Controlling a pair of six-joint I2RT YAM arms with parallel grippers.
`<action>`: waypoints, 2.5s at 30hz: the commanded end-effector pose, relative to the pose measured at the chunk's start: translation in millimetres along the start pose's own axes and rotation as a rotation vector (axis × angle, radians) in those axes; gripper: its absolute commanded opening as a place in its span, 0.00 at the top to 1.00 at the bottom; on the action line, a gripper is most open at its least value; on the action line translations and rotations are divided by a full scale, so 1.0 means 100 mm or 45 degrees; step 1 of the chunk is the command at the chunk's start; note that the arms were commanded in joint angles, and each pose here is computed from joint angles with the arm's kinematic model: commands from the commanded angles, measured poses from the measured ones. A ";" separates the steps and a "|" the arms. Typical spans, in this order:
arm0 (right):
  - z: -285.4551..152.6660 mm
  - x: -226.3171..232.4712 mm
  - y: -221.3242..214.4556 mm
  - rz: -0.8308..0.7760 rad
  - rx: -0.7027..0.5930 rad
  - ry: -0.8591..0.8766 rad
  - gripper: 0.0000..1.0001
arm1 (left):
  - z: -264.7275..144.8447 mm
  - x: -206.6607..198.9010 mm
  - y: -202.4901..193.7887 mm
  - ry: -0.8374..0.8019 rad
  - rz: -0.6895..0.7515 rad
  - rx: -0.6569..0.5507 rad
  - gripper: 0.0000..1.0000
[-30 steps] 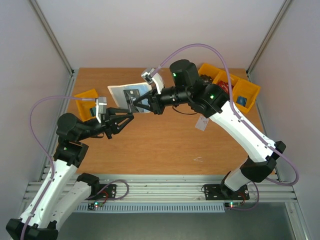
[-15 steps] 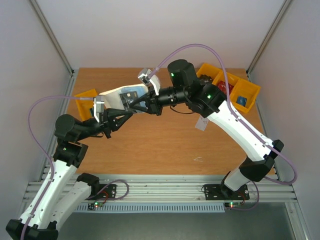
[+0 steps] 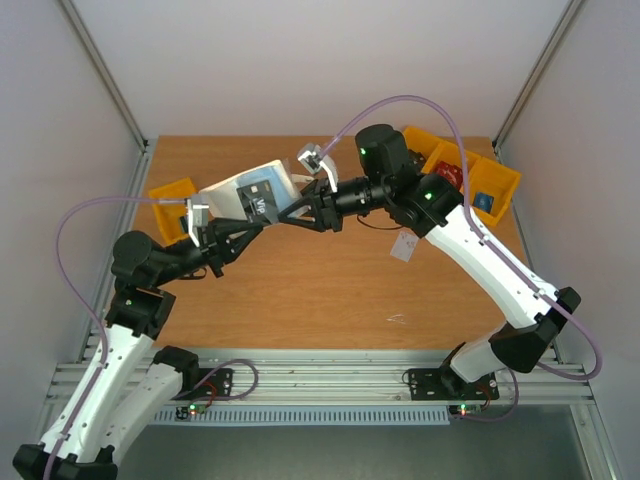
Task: Take the credit cards out of the card holder
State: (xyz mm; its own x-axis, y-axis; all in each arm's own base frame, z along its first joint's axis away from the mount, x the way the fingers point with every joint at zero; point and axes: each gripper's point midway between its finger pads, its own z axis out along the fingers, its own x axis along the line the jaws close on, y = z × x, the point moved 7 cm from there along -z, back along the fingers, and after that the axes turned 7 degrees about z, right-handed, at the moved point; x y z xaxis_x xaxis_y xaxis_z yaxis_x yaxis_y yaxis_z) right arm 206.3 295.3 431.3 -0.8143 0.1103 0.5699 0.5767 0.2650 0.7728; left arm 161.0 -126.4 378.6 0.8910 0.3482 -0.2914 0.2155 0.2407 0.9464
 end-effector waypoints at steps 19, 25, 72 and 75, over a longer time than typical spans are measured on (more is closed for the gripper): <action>-0.59 -0.95 0.02 0.538 -0.288 -0.166 0.99 | -0.27 0.47 -0.60 0.440 -0.112 0.144 1.00; -0.56 -0.93 0.05 0.459 -0.289 -0.061 0.99 | -0.25 0.43 -0.62 0.366 -0.071 0.165 1.00; -0.12 -1.17 0.16 0.435 -0.423 -0.222 0.98 | 0.16 0.73 0.18 0.301 -0.775 -0.155 1.00; 0.02 -1.45 0.00 0.583 -0.376 -0.268 0.98 | 0.28 1.02 -0.15 0.389 -0.950 -0.069 1.00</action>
State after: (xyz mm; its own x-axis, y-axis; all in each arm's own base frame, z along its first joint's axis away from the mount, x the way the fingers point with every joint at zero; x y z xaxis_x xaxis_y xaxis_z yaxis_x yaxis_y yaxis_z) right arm 298.9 278.8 393.1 -0.6206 0.1977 0.7588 0.7584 -0.0948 0.6449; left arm 234.7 -112.8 372.3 0.5639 0.3398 -0.7527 0.5569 0.5165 0.6505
